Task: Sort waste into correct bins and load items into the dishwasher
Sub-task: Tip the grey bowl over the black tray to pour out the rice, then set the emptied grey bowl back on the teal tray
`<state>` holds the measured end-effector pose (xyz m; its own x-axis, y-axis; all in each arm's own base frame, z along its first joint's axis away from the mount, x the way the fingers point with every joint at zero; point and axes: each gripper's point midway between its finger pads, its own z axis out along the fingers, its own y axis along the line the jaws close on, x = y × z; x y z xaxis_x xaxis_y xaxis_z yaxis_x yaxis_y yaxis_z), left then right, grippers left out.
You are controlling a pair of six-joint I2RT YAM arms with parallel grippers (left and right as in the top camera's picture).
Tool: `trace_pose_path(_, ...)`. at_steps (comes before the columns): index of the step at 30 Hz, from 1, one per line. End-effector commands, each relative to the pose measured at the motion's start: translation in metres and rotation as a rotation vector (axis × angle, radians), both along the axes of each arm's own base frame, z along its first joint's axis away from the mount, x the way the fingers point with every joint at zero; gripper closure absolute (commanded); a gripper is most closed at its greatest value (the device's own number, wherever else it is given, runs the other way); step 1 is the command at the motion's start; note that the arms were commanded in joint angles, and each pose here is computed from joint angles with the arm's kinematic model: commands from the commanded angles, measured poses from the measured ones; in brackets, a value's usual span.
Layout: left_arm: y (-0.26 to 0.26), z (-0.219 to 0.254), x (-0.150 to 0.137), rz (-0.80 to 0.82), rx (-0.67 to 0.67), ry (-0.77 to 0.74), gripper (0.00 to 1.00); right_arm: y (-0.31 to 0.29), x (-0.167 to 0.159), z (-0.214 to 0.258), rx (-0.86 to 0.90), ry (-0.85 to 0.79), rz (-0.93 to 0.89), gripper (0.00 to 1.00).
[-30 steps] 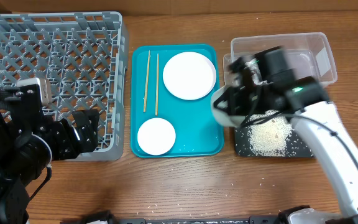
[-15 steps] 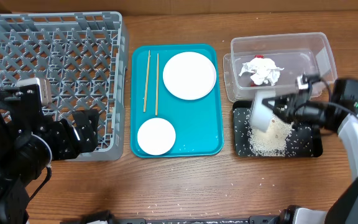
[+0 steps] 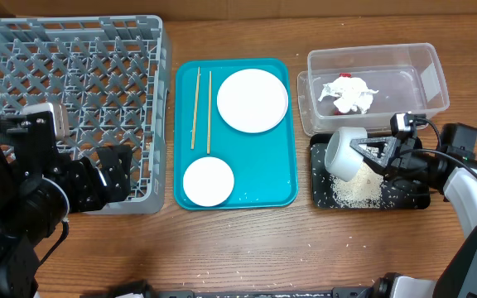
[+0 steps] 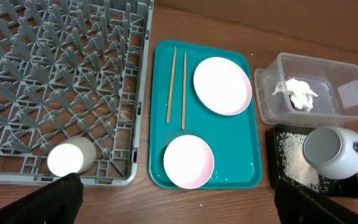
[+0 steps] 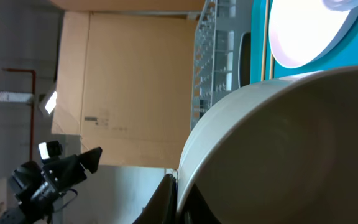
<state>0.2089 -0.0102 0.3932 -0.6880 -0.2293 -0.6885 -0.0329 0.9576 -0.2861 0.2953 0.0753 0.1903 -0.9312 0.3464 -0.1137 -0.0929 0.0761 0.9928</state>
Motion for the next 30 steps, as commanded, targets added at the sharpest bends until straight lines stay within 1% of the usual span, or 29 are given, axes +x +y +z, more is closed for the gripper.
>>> trace_pose_path(1, -0.003, 0.002, 0.0, -0.029, 0.007, -0.011, 0.0, 0.025, 0.003, 0.021, -0.157, -0.088, 0.057, 0.96)
trace_pose_path(3, -0.003, 0.002, 0.001, -0.029, 0.007, -0.01, 0.0, 0.045, 0.003, 0.009, -0.383, -0.067, 0.079, 0.96)
trace_pose_path(4, -0.003, 0.002, 0.001, -0.029, 0.007, -0.01, 0.0, 0.055, 0.002, 0.002, -0.527, -0.066, 0.096, 0.96)
trace_pose_path(6, -0.003, 0.001, 0.002, -0.029, 0.006, -0.006, 0.0, 0.076, -0.002, -0.008, -0.743, -0.081, 0.134, 0.96)
trace_pose_path(8, -0.003, 0.001, 0.002, -0.029, 0.006, -0.006, 0.0, 0.098, -0.007, -0.019, -0.907, -0.115, 0.163, 0.96)
trace_pose_path(11, -0.003, 0.001, 0.002, -0.029, 0.006, -0.006, 0.0, 0.133, -0.016, -0.039, -1.115, -0.235, 0.218, 0.96)
trace_pose_path(14, -0.003, 0.001, 0.002, -0.029, 0.006, -0.004, 0.0, 0.15, -0.015, -0.063, -1.267, -0.301, 0.237, 0.96)
trace_pose_path(15, -0.003, 0.001, 0.002, -0.029, 0.006, -0.004, 0.0, 0.155, -0.013, -0.07, -1.288, -0.308, 0.244, 0.96)
trace_pose_path(19, -0.003, 0.001, 0.002, -0.029, 0.006, -0.004, 0.0, 0.172, -0.005, -0.104, -1.302, -0.312, 0.307, 0.96)
trace_pose_path(21, -0.003, 0.001, 0.002, -0.029, 0.006, -0.004, 0.0, 0.182, -0.006, -0.112, -1.268, -0.335, 0.359, 0.95)
trace_pose_path(22, -0.003, 0.001, 0.002, -0.029, 0.006, -0.004, 0.0, 0.187, -0.007, -0.113, -1.247, -0.352, 0.383, 0.91)
trace_pose_path(24, -0.003, 0.0, 0.003, -0.029, 0.006, -0.003, 0.0, 0.19, -0.009, -0.11, -1.231, -0.356, 0.394, 0.65)
trace_pose_path(26, -0.002, 0.0, 0.004, -0.029, 0.005, 0.0, 0.0, 0.189, -0.01, -0.098, -1.231, -0.348, 0.4, 0.47)
trace_pose_path(27, -0.002, 0.0, 0.004, -0.029, 0.005, 0.001, 0.0, 0.188, -0.012, -0.082, -1.232, -0.335, 0.396, 0.34)
trace_pose_path(30, -0.002, 0.0, 0.004, -0.029, 0.005, 0.001, 0.0, 0.186, -0.015, -0.042, -1.224, -0.334, 0.39, 0.22)
